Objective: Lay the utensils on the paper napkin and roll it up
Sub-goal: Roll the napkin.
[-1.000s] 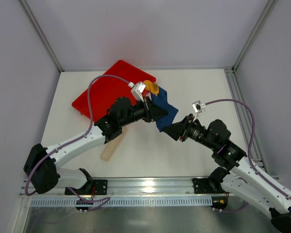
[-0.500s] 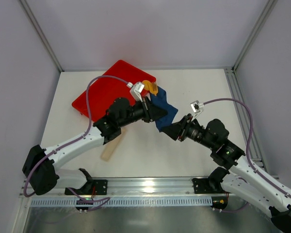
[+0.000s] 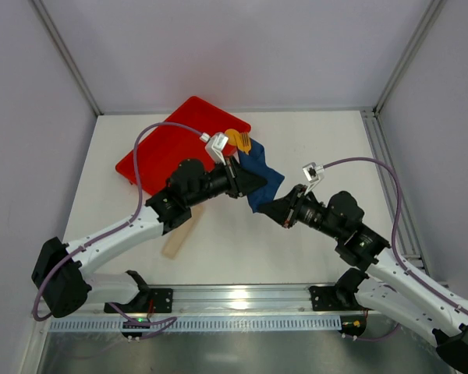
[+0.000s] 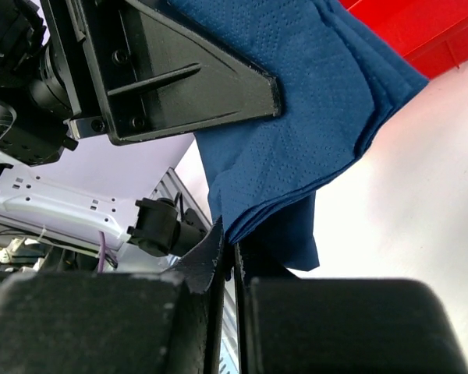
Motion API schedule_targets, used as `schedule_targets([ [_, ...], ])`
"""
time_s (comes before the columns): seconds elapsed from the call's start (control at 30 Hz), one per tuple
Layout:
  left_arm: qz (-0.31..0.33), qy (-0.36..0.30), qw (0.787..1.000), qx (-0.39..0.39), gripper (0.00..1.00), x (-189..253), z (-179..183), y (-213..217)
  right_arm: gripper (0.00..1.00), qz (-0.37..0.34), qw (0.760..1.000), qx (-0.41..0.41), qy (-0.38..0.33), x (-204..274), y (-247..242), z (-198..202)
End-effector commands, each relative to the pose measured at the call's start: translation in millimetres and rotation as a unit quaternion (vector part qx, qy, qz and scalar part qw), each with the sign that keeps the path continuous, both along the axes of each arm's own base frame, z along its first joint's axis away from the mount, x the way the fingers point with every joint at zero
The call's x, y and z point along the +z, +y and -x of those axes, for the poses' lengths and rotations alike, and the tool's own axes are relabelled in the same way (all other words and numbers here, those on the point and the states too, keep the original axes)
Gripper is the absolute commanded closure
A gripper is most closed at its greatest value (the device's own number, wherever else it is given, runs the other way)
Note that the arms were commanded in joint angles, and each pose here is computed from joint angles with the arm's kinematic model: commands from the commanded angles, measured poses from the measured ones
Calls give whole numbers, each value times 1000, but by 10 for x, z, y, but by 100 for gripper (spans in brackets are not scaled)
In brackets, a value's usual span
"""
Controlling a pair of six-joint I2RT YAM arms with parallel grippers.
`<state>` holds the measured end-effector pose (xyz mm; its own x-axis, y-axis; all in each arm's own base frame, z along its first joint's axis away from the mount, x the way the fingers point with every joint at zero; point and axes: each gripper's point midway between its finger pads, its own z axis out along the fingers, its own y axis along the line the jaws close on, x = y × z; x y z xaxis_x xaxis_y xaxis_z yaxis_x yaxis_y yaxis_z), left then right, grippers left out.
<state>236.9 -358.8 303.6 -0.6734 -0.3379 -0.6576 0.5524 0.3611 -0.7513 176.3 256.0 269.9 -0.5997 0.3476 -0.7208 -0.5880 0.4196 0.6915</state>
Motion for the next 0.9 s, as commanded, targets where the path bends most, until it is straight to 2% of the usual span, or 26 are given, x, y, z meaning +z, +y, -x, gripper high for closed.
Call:
schedule_targets([
  [0.0, 35, -34, 999, 12, 100, 283, -11, 54, 96, -12, 1000, 13, -4, 30, 45, 40],
  [0.17, 35, -37, 999, 5, 100, 322, 32, 70, 96, -3, 1000, 5, -5, 23, -3, 49],
  [0.2, 36, -38, 999, 3, 100, 336, 44, 76, 91, 0, 1000, 6, -9, 39, -15, 59],
  [0.23, 34, -38, 999, 0, 100, 328, 54, 73, 70, 9, 1000, 13, -13, 60, -25, 90],
  [0.33, 35, -42, 998, -20, 100, 346, 132, 69, 42, 39, 998, 34, -27, 92, -79, 208],
  [0.43, 35, -44, 998, -39, 100, 363, 218, 71, 29, 66, 997, 33, -34, 108, -182, 276],
  [0.67, 49, -49, 994, -86, 100, 426, 396, 44, 13, 53, 997, 35, -47, 243, -222, 333],
  [0.87, 54, -43, 993, -99, 100, 422, 435, 6, 7, 12, 996, 59, -69, 455, -101, 350],
])
